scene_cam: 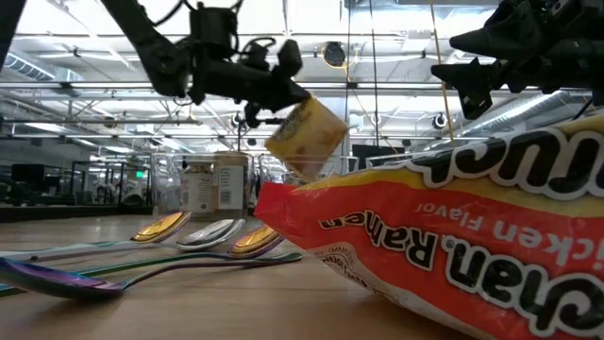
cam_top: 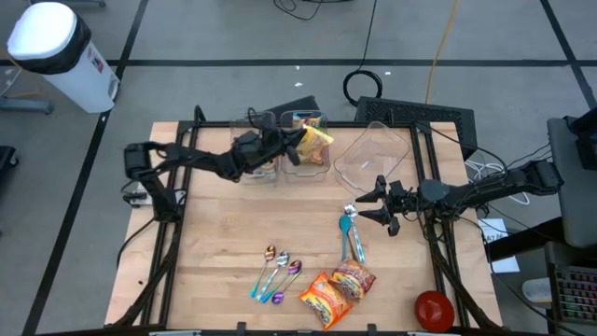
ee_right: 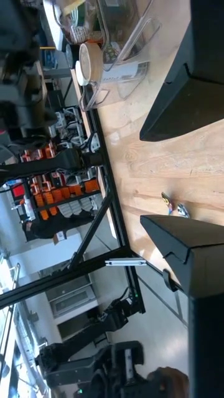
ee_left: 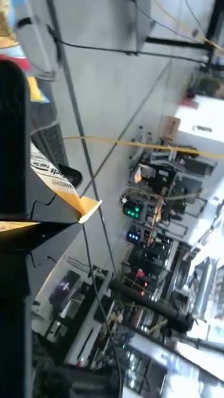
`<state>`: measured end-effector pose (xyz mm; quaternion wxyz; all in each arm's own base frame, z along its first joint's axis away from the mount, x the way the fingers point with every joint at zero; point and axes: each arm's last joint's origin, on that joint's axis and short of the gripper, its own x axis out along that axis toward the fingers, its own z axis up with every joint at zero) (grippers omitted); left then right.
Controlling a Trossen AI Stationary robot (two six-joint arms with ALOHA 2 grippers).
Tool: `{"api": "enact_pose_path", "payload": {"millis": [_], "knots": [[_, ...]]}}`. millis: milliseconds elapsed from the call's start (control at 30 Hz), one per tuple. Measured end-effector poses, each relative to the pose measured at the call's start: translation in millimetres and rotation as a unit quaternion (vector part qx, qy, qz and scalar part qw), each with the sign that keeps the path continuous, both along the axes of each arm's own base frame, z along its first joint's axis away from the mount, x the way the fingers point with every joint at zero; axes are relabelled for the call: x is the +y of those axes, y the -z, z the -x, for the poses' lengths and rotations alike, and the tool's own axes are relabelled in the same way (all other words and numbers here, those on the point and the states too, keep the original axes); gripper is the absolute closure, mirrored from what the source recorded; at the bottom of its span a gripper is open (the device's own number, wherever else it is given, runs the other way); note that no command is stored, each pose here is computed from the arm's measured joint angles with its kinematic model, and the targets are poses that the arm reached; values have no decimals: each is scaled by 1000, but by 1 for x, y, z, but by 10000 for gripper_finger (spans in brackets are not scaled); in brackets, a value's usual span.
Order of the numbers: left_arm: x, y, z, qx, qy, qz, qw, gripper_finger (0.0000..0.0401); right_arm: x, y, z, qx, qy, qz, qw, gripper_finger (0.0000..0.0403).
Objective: Pick & Place Food Item
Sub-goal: Put the yellow noodle pack into the middle transparent bin
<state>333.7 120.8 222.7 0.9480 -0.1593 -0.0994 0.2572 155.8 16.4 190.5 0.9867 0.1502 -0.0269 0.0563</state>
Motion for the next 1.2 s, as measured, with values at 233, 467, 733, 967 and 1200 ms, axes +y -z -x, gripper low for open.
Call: {"api": "enact_pose_path", "payload": {"millis": [233, 467, 733, 967, 1200], "knots": [[10, 27, -23, -10, -24, 75, 997, 394, 0, 0, 0, 0, 0, 0, 1000, 206], [14, 60, -27, 7, -71, 118, 990, 395, 0, 0, 0, 0, -1, -1, 1000, 206], [18, 55, -25, -25, -88, 107, 990, 396, 0, 0, 0, 0, -1, -1, 1000, 206], [34, 53, -18, -83, -134, 157, 975, 397, 0, 0, 0, 1, -1, -1, 1000, 206], [38, 63, -16, -55, -144, 197, 968, 373, 0, 0, 0, 0, -1, 0, 1000, 206]]}}
